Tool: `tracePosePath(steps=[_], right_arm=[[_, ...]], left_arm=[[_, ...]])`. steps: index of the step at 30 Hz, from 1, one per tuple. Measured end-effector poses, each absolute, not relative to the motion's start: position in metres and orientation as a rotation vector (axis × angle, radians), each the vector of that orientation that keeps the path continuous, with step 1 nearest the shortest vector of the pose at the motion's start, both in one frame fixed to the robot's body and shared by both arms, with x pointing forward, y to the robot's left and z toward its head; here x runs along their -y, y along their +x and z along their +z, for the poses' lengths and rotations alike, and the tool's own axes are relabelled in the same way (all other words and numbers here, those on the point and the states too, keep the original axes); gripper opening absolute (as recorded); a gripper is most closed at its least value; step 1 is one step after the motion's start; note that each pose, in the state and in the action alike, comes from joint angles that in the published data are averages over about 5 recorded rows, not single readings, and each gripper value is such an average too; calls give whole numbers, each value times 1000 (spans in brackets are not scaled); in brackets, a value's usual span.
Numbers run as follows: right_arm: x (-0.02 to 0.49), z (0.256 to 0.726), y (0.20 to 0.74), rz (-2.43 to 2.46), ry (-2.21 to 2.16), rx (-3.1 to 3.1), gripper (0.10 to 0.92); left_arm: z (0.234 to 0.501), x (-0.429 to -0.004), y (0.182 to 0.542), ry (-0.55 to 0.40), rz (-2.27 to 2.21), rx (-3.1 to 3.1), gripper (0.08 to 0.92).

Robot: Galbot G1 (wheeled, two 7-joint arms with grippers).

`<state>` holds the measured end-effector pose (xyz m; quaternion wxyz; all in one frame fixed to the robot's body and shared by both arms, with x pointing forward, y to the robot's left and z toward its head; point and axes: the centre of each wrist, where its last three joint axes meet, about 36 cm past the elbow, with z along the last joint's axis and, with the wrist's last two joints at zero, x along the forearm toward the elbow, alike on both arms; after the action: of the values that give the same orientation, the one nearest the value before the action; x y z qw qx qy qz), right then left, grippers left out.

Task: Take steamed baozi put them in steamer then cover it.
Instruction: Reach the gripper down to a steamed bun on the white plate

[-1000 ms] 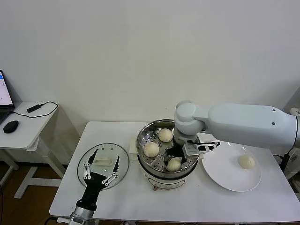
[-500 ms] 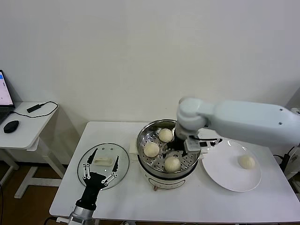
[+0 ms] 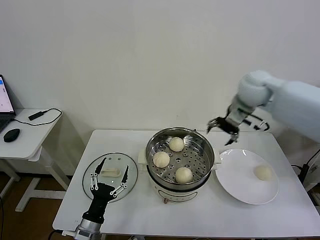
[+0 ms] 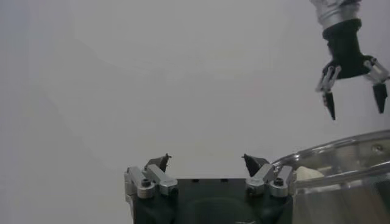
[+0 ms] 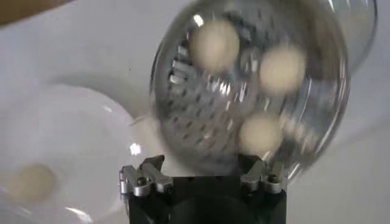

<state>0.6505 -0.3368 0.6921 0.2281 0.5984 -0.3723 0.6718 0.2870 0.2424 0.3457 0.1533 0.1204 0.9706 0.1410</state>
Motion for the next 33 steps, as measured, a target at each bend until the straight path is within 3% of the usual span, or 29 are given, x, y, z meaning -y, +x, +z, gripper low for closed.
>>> tracePosePath(steps=[7, 13, 33], right_arm=[[433, 656, 660, 1572, 1459, 1213, 823], [483, 612, 657, 1427, 1350, 1264, 823], [546, 500, 634, 1239, 1195, 1295, 823]], left_arm=[[346, -243, 289, 348, 408, -2783, 823], [345, -241, 288, 349, 407, -2786, 823], [343, -239, 285, 349, 405, -2794, 823]])
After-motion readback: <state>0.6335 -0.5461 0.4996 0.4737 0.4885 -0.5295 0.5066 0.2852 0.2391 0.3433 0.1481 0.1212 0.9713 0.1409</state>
